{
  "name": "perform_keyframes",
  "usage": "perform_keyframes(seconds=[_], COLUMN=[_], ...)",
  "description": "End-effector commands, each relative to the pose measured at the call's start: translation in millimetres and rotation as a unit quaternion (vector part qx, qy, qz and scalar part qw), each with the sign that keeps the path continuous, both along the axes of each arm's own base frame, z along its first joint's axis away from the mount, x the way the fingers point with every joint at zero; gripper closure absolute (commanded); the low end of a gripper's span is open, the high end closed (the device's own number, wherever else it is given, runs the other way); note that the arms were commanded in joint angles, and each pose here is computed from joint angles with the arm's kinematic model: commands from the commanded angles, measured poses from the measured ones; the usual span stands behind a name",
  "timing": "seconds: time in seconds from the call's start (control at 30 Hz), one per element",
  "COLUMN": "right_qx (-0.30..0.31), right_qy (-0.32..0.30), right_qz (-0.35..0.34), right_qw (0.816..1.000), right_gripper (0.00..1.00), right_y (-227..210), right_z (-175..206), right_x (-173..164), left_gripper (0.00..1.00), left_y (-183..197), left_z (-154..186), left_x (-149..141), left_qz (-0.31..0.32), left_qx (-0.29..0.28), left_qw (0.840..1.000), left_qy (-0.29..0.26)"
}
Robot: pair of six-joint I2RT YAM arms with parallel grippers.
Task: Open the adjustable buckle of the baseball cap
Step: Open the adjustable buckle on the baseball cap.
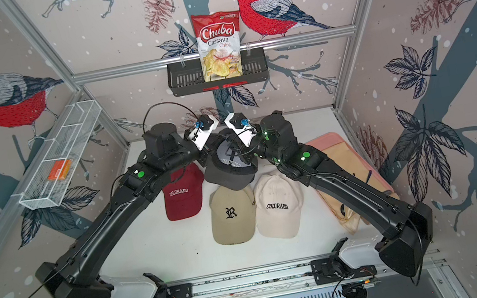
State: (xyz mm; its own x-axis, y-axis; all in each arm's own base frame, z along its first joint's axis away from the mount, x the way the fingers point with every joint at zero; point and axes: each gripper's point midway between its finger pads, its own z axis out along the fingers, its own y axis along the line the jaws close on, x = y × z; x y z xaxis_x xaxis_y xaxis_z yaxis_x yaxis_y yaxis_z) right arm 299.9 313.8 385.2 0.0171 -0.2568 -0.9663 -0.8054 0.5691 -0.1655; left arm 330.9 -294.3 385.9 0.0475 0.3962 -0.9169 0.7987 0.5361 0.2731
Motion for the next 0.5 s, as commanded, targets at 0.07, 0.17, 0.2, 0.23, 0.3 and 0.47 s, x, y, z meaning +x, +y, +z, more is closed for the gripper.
perform_keyframes(seconds=[0.07, 0.17, 0.2, 0.23, 0.3, 0.47], right_qx=[0.011, 0.017, 0.019, 0.022, 0.025, 0.039], right_qy=[-0.018, -0.022, -0.023, -0.024, -0.027, -0.039], right_qz=[-0.010, -0.015, -0.017, -0.021, -0.027, -0.050], right_qw=[1.000, 0.999, 0.999, 0.999, 0.999, 0.997], right_gripper=[0.93, 0.91, 0.90, 0.86, 0.84, 0.73], right_y=[-3.6, -5.1, -5.6, -6.5, -8.9, -20.9], right_z=[9.6, 9.2, 9.2, 9.3, 9.7, 13.8], right_x=[1.0, 1.4, 1.9, 2.6, 3.7, 4.9], left_gripper=[1.00, 1.00, 1.00, 1.00, 1.00, 1.00], left_y=[-6.9, -7.8, -7.5, -7.0, -5.8, -3.9], left_z=[12.2, 17.3, 18.5, 21.0, 26.2, 38.9], left_x=[-3.1, -6.0, -6.4, -7.5, -9.2, -12.8], left_qz=[-0.016, -0.019, -0.017, -0.017, -0.014, -0.011], left_qx=[-0.016, -0.034, -0.040, -0.049, -0.065, -0.099], left_qw=[1.000, 0.999, 0.999, 0.998, 0.998, 0.995], left_qy=[-0.017, -0.021, -0.021, -0.022, -0.024, -0.023])
